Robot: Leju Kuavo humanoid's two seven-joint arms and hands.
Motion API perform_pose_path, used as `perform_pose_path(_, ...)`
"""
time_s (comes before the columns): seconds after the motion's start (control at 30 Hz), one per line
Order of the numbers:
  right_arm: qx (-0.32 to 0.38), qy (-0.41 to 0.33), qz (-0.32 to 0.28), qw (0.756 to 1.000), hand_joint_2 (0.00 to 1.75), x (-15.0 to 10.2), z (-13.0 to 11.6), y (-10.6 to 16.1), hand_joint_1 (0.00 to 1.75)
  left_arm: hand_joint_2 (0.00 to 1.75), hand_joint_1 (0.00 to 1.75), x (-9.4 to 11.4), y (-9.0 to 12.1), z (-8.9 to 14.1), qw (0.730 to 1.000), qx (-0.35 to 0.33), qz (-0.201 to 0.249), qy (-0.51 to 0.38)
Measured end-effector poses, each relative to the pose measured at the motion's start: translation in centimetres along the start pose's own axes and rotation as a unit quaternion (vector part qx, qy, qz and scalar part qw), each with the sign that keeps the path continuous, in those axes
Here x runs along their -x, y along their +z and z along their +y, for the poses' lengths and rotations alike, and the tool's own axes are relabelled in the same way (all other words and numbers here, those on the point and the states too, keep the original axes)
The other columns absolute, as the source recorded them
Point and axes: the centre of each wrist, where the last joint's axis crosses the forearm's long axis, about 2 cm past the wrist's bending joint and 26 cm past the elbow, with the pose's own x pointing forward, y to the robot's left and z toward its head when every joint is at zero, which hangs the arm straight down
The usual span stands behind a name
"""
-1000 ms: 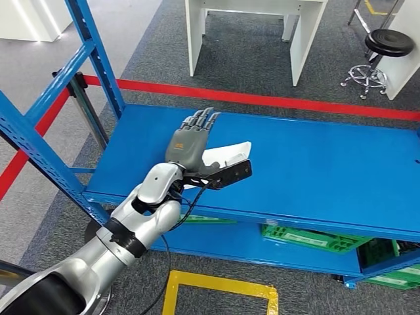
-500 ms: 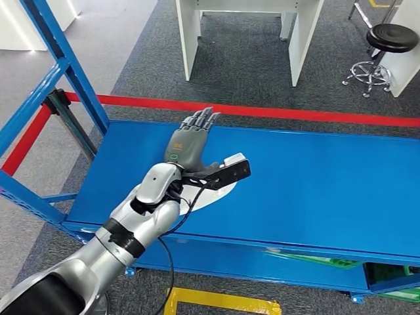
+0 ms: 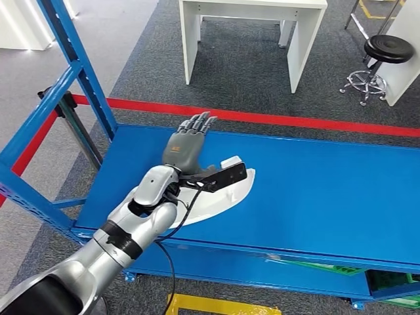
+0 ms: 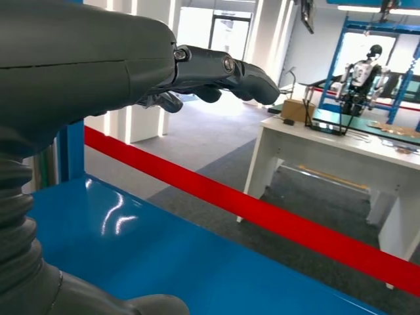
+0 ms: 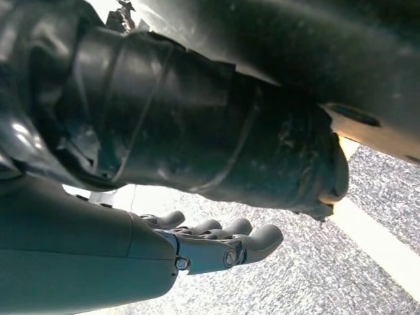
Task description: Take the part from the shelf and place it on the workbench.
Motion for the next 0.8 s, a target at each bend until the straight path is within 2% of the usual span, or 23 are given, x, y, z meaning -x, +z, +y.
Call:
perform_pose_path(0.2,0.000,-0.007,0.000,1.000,0.00,0.1,0.0,0.0,0.00,1.75,0.00,0.5,1.3,-0.8,0.999,-0.009,-0.035,0.036)
perform_pose_path(0.5,0.001,-0.020,0.001,1.000,0.00,0.2,0.1,0.0,0.00,1.75,0.00,-0.2,3.8,-0.6,0.992,-0.057,-0.091,0.071)
perform_pose_path(0.8,0.003,-0.025,0.002,1.000,0.00,0.3,0.1,-0.1,0.00,1.75,0.00,-0.4,5.7,-1.4,0.989,-0.064,-0.114,0.067)
